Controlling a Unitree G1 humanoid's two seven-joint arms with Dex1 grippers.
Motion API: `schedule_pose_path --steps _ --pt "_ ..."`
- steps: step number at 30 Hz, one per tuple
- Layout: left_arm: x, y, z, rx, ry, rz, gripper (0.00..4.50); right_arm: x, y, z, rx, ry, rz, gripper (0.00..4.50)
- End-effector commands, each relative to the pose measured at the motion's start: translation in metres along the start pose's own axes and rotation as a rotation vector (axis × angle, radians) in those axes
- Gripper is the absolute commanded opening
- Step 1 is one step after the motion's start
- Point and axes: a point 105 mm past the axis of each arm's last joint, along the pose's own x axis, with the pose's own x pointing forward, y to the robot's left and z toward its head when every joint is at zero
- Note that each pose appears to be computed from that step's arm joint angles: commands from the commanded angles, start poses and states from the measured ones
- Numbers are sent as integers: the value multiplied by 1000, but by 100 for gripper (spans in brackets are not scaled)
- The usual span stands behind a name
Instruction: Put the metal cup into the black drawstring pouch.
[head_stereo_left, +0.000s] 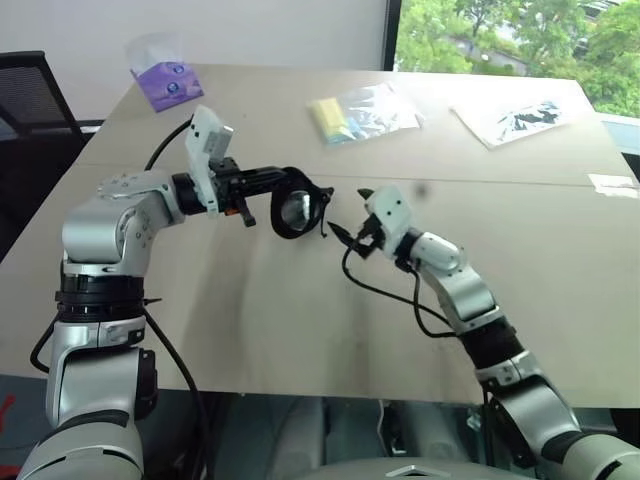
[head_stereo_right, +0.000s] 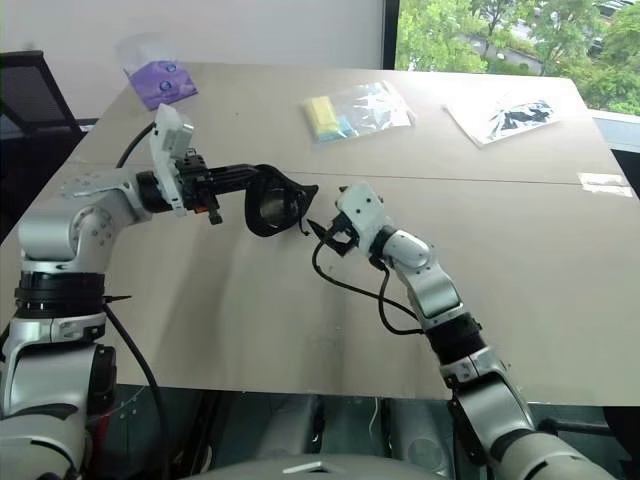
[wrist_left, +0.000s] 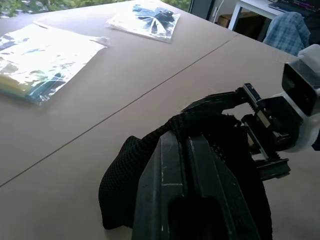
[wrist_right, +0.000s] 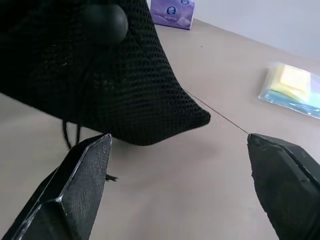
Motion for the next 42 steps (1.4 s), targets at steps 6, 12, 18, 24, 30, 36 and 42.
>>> schedule_pose_path --steps 6,12,18,24,30,36,42 --pt "-3 -10 16 71 -31 -15 0 9 1 15 28 -61 3 277" --pt "-6 -9 11 61 -34 4 0 3 4 17 90 -86 37 3" --pt "-10 -4 6 46 -54 48 0 -31 -8 10 230 -70 32 3" --pt "-7 -5 3 37 -58 40 0 -51 1 14 268 -53 118 235" --pt "-6 -4 4 38 -56 35 0 -37 20 22 285 -64 202 276" --pt "-6 -3 5 41 -49 26 0 -17 32 27 316 -69 264 276" --pt "-6 -4 6 43 -49 20 0 -6 43 27 333 -62 324 276"
